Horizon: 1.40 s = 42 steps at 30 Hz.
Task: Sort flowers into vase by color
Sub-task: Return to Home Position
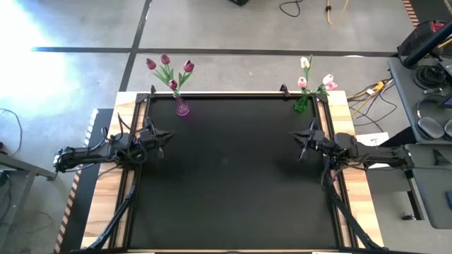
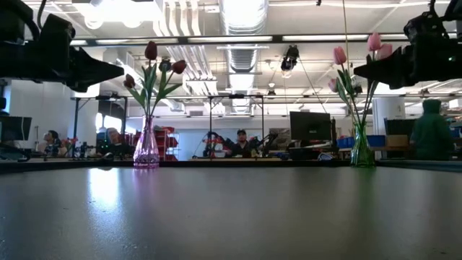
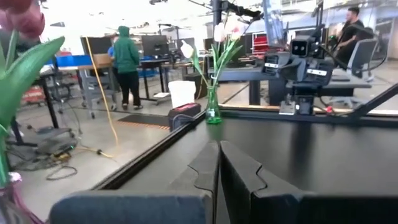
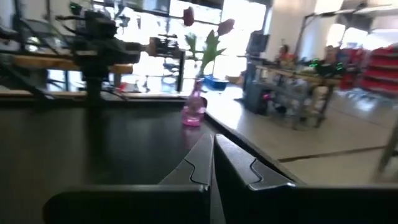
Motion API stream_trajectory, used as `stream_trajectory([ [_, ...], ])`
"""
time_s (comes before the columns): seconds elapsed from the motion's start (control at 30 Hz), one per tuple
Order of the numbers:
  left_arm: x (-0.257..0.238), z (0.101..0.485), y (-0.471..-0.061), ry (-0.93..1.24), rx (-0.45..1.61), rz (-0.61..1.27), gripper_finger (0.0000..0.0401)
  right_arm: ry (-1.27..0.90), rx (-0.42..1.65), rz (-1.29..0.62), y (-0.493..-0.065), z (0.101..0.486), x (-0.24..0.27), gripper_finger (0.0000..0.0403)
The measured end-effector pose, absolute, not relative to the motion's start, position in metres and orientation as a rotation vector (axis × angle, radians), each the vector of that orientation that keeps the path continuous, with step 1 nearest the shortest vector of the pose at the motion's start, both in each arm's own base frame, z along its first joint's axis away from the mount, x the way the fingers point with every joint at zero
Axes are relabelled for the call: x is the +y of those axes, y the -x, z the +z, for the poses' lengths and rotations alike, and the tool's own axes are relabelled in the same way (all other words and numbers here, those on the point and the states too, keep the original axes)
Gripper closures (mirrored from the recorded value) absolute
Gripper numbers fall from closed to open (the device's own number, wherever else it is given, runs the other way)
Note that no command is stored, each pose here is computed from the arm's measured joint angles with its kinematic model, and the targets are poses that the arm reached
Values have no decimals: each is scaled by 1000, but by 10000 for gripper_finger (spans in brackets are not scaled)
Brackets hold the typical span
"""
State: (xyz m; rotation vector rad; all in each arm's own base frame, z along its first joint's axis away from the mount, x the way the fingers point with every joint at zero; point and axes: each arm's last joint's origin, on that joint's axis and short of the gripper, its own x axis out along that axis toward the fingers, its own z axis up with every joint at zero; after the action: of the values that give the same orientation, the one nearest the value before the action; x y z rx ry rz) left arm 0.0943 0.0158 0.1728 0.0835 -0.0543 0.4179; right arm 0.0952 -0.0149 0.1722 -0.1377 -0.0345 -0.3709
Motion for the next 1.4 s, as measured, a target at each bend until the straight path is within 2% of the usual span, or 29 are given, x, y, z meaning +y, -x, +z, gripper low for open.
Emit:
stream_trajectory([
  [0.4, 16, 170, -96, -75, -26, 417, 401, 245, 0, -496, -94, 173, -18, 394],
  [0.6, 16, 166, -100, 78, -5, 416, 401, 234, 19, -490, -96, 171, -18, 394],
  [1.4, 17, 166, -106, 72, 79, 422, 401, 225, 26, -488, -96, 170, -18, 394],
])
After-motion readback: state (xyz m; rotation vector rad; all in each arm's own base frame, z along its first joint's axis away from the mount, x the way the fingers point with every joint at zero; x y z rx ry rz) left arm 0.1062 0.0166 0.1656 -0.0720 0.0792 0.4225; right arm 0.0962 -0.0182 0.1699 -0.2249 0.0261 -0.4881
